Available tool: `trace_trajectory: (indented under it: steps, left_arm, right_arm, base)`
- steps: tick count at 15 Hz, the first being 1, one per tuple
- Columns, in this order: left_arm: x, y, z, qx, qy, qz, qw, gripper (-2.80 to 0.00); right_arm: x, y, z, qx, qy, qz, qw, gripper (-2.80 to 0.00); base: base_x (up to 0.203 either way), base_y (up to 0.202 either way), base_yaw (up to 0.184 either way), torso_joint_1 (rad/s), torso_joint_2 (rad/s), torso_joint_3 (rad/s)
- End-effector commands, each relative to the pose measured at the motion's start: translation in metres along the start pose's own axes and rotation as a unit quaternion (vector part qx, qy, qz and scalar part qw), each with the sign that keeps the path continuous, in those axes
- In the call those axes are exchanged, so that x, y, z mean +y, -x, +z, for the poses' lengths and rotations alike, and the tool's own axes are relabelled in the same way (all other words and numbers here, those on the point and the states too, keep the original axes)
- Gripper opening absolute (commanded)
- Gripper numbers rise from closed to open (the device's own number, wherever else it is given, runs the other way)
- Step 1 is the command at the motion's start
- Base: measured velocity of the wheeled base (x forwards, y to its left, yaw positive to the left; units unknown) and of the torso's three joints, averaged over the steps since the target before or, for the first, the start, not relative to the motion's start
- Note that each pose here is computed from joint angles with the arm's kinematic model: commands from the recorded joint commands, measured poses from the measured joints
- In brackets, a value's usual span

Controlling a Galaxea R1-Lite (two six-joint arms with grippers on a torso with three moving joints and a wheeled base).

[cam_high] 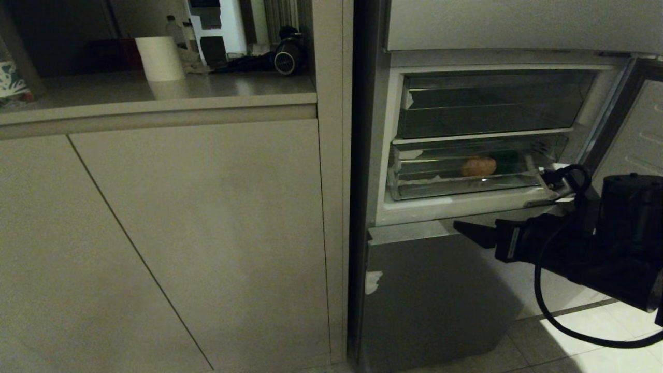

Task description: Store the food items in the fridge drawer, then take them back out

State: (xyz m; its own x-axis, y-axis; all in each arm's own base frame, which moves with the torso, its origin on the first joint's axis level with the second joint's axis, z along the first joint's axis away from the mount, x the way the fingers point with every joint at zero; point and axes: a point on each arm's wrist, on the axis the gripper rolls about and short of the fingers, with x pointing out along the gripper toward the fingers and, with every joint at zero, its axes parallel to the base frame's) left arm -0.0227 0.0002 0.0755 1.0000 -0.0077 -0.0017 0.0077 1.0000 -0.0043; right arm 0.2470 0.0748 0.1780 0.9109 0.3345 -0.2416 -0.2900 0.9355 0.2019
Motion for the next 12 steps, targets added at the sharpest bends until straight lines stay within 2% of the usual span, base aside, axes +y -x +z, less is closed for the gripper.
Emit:
trace_trajectory:
  steps: [1, 7, 10, 12]
  left_arm:
    - [0.0000, -0.0001, 0.0000, 0.001, 0.000, 0.000, 1.0000, -2.80]
    - [0.0000, -0.0001, 0.0000, 0.001, 0.000, 0.000, 1.0000, -2.80]
    - [0.0000, -0.0001, 0.0000, 0.001, 0.000, 0.000, 1.0000, -2.80]
    - [0.0000, -0.0001, 0.0000, 0.001, 0.000, 0.000, 1.0000, -2.80]
  right_arm:
    - [-0.0029, -0.0209, -0.0101, 0.000, 0.001, -0.006, 1.000, 0.00]
    - [-0.0034, -0.0243, -0.0087, -0.011, 0.012, -0.009, 1.000, 0.00]
    - [-0.0008, -0.0235, -0.0059, -0.033, 0.016, -0.007, 0.999, 0.00]
    - [0.0005, -0.0244, -0.0028, -0.065, 0.021, -0.002, 0.998, 0.00]
  base:
    - [0.000, 0.000, 0.000, 0.000, 0.00, 0.000]
    - [0.000, 0.000, 0.000, 0.000, 0.00, 0.000]
    - [0.000, 0.000, 0.000, 0.000, 0.00, 0.000]
    - [0.000, 0.000, 0.000, 0.000, 0.00, 0.000]
